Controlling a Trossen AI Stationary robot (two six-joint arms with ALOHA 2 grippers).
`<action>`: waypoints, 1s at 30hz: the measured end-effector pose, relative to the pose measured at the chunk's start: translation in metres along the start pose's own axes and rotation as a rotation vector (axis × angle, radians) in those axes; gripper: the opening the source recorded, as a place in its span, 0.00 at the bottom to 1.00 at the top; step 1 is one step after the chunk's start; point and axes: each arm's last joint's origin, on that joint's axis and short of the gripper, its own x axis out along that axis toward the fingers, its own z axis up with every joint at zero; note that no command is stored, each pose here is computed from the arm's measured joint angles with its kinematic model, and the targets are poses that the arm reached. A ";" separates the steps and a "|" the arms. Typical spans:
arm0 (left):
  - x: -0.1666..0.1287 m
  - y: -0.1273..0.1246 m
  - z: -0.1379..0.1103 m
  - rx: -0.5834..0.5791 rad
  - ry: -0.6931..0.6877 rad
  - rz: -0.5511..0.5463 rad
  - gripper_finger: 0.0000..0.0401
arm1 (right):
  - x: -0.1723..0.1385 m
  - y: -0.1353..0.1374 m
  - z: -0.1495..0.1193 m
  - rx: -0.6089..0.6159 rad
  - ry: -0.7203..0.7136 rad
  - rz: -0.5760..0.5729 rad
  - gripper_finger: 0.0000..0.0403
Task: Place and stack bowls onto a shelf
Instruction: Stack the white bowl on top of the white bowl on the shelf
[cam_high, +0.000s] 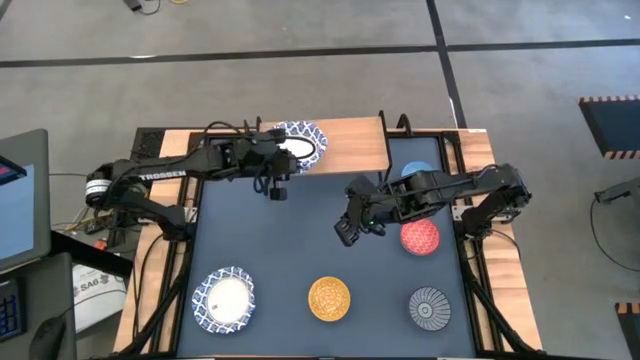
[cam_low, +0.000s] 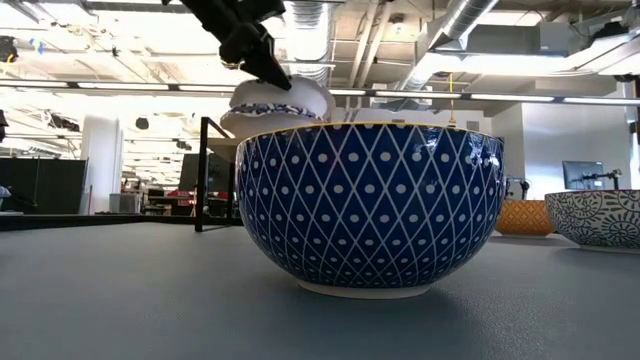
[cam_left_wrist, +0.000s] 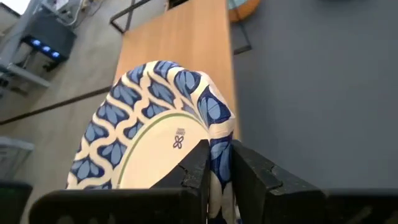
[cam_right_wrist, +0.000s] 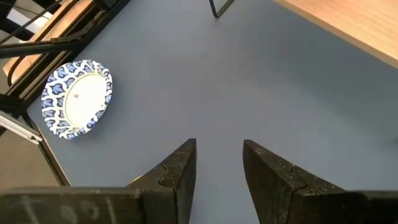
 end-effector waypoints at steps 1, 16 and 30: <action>0.000 0.002 0.000 -0.014 -0.002 0.012 0.13 | 0.000 0.000 -0.001 0.000 0.002 -0.004 0.39; -0.058 0.013 0.005 -0.329 -0.121 0.026 0.44 | 0.033 -0.031 0.048 -0.016 -0.158 -0.190 0.39; -0.101 -0.039 -0.037 -0.888 0.181 -0.064 0.46 | 0.119 -0.072 0.136 -0.150 -0.312 -0.083 0.32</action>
